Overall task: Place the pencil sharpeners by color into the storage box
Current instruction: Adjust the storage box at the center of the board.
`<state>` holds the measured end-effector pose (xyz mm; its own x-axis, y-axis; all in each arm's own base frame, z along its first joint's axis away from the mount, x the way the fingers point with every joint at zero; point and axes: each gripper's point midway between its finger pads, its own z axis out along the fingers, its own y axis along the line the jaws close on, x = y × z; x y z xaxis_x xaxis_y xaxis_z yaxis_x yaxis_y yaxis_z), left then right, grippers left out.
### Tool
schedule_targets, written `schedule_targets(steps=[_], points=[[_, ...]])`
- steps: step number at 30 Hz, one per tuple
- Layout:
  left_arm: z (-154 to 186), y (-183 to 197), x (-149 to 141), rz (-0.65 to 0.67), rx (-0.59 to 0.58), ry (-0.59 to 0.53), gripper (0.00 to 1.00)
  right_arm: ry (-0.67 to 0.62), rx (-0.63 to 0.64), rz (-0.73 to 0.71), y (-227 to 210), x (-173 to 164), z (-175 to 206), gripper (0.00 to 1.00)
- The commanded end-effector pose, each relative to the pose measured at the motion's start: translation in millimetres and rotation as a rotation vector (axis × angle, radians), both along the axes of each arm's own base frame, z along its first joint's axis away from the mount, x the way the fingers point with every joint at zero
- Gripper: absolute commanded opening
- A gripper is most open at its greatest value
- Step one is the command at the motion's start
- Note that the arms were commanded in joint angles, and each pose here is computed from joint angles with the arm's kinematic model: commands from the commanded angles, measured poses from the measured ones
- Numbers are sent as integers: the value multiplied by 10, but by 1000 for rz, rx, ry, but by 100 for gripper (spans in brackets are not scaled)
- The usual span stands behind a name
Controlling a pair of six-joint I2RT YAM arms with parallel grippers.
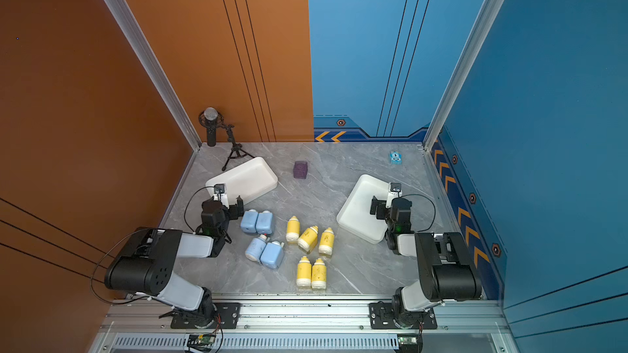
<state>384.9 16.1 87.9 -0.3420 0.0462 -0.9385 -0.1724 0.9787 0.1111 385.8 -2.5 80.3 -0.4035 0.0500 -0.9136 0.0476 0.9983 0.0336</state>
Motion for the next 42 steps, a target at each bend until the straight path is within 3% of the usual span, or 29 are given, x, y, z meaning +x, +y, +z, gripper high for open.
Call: schedule_targets(steps=[1,42], points=[[50,-60,44,-26,11,-16,98,-33,-17,-11,-47,74,95,100],[53,-42,67,-27,-1,-17,98,-32,-17,-11,-47,73,92,100]])
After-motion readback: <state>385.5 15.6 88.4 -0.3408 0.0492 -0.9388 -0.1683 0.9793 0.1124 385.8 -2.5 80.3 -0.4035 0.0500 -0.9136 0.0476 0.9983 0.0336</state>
